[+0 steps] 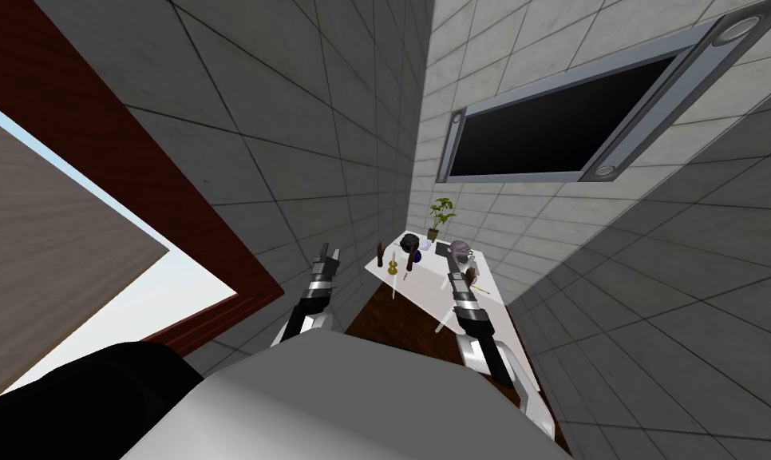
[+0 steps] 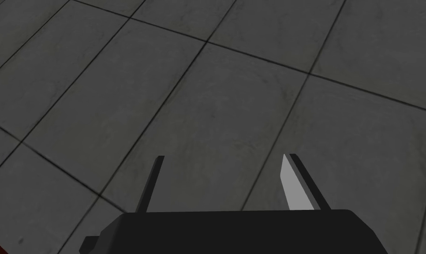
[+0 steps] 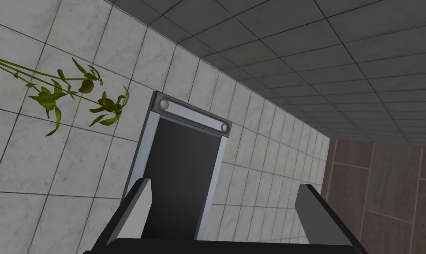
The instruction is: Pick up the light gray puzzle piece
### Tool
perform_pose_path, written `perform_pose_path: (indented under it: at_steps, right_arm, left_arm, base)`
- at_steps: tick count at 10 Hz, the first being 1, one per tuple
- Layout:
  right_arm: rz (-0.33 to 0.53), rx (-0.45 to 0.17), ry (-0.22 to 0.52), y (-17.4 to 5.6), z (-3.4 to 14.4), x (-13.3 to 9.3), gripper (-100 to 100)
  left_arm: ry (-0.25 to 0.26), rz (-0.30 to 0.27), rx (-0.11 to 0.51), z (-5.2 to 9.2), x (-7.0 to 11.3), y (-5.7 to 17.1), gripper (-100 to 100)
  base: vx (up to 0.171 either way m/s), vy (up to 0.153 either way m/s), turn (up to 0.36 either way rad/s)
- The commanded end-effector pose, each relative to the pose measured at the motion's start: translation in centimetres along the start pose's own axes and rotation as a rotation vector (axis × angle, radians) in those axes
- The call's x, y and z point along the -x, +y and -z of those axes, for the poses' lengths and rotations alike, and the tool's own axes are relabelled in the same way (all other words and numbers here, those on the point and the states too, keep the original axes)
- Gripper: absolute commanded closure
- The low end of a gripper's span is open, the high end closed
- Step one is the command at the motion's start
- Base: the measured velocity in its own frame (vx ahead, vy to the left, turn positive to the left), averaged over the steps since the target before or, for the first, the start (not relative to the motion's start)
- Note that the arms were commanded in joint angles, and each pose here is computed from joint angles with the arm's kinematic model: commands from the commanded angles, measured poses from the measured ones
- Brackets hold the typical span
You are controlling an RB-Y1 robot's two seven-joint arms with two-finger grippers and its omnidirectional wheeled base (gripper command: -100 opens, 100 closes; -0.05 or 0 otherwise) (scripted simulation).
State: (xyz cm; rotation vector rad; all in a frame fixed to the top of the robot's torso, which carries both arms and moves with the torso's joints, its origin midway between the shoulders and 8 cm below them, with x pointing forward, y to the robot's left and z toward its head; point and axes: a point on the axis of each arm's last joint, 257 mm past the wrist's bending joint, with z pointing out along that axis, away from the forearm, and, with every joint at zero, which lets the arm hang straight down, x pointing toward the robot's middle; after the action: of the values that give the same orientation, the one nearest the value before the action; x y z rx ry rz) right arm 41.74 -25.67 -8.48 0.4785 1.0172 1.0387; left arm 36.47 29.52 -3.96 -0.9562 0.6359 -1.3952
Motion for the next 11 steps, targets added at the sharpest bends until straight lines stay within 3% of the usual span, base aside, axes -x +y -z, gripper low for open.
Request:
perform_pose_path:
  at_steps: [1, 2, 3, 4, 5, 6, 7, 8, 9, 10, 11]
  right_arm:
    - [0.040, -0.005, 0.022, -0.7, -0.3, -0.7, -100]
    - [0.114, -0.005, 0.062, -1.5, -0.8, -1.8, -100]
    - [0.114, -0.012, 0.064, -1.8, -0.7, -1.9, -100]
    - [0.192, -0.008, 0.104, -2.6, -1.2, -3.0, -100]
    - [0.191, -0.018, 0.108, -3.0, -1.0, -3.1, -100]
    - [0.269, -0.014, 0.149, -3.9, -1.5, -4.2, -100]
    - [0.271, -0.023, 0.153, -4.3, -1.3, -4.4, -100]
    - [0.349, -0.017, 0.194, -5.2, -1.8, -5.5, -100]
    - [0.353, -0.027, 0.199, -5.6, -1.6, -5.6, -100]
    - [0.434, -0.018, 0.240, -6.4, -2.1, -6.7, -100]
    - [0.437, -0.030, 0.247, -7.1, -1.8, -6.9, -100]
  left_arm:
    - [0.000, 0.000, 0.000, 0.0, 0.0, 0.0, 0]
    - [0.000, 0.000, 0.000, 0.0, 0.0, 0.0, 0]
    - [0.000, 0.000, 0.000, 0.0, 0.0, 0.0, 0]
    - [0.000, 0.000, 0.000, 0.0, 0.0, 0.0, 0]
    - [0.000, 0.000, 0.000, 0.0, 0.0, 0.0, 0]
    - [0.000, 0.000, 0.000, 0.0, 0.0, 0.0, 0]
    - [0.000, 0.000, 0.000, 0.0, 0.0, 0.0, 0]
    - [0.000, 0.000, 0.000, 0.0, 0.0, 0.0, 0]
    - [0.000, 0.000, 0.000, 0.0, 0.0, 0.0, 0]
    - [0.000, 0.000, 0.000, 0.0, 0.0, 0.0, 0]
    - [0.000, 0.000, 0.000, 0.0, 0.0, 0.0, 0]
  base:
    - [-0.017, -0.018, 0.010]
    - [-0.019, -0.018, 0.016]
    - [-0.016, -0.017, 0.012]
    - [-0.022, -0.021, 0.018]
    - [-0.018, -0.017, 0.015]
    - [-0.016, -0.020, 0.022]
    - [-0.012, -0.018, 0.016]
    - [-0.012, -0.017, 0.030]
    - [-0.012, -0.014, 0.021]
    - [-0.014, -0.015, 0.028]
    - [-0.010, -0.015, 0.020]
